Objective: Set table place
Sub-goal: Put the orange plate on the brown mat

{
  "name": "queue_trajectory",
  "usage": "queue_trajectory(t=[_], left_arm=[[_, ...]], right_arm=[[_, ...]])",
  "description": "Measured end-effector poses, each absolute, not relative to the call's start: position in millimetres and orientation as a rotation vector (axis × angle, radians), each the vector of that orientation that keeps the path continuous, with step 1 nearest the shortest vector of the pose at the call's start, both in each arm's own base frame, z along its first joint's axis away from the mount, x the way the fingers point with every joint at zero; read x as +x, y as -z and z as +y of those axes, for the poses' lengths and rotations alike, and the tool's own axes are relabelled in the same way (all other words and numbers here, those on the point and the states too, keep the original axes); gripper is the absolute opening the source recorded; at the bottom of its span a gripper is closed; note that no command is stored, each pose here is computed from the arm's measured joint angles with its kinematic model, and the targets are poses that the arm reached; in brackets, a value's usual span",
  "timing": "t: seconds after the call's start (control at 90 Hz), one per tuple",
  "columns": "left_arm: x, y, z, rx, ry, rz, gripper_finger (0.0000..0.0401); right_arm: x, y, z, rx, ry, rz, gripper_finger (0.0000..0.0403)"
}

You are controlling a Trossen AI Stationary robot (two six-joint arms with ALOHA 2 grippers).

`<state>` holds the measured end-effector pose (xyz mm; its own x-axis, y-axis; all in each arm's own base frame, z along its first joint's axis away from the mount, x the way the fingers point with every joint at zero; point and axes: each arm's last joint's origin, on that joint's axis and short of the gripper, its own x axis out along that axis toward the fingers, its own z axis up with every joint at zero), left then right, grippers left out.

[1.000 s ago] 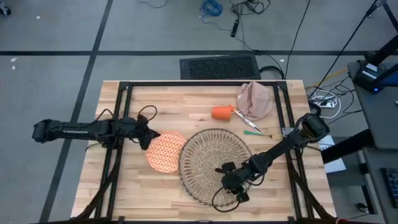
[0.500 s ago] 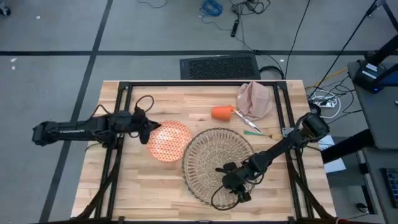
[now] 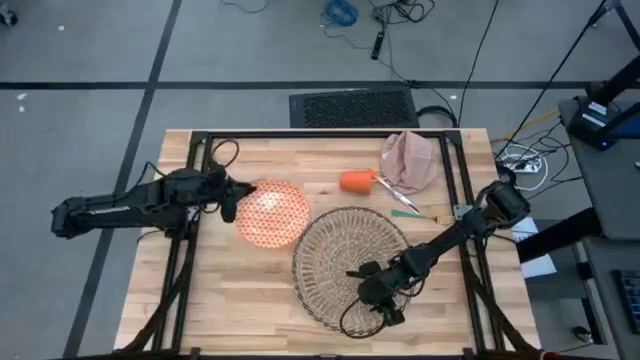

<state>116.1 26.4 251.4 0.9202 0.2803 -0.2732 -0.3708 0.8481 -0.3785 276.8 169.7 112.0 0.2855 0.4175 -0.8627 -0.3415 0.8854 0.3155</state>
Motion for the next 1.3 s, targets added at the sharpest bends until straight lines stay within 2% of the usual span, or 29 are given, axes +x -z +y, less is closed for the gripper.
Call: queue_trajectory(t=[0.167, 0.344, 0.622, 0.911, 1.3], left_arm=[[115.9, -253.3, 26.8, -0.454, -0.339, 0.217, 0.0000], [126.1, -239.2, 25.2, -0.510, -0.321, 0.287, 0.0000], [164.4, -228.0, 17.4, -0.522, -0.226, 0.296, 0.0000], [203.0, -200.4, 11.4, -0.545, -0.180, 0.381, 0.0000], [234.5, -188.4, 12.3, -0.556, -0.112, 0.366, 0.0000]], right_arm=[[276.5, -112.0, 169.3, 0.077, -0.530, 1.185, 0.0109], [282.2, -111.9, 159.6, 0.072, -0.555, 1.173, 0.0109], [307.6, -123.8, 143.8, -0.001, -0.572, 1.063, 0.0109], [328.4, -134.9, 130.4, -0.059, -0.576, 0.930, 0.0109], [360.9, -111.0, 146.0, -0.047, -0.715, 0.926, 0.0109]])
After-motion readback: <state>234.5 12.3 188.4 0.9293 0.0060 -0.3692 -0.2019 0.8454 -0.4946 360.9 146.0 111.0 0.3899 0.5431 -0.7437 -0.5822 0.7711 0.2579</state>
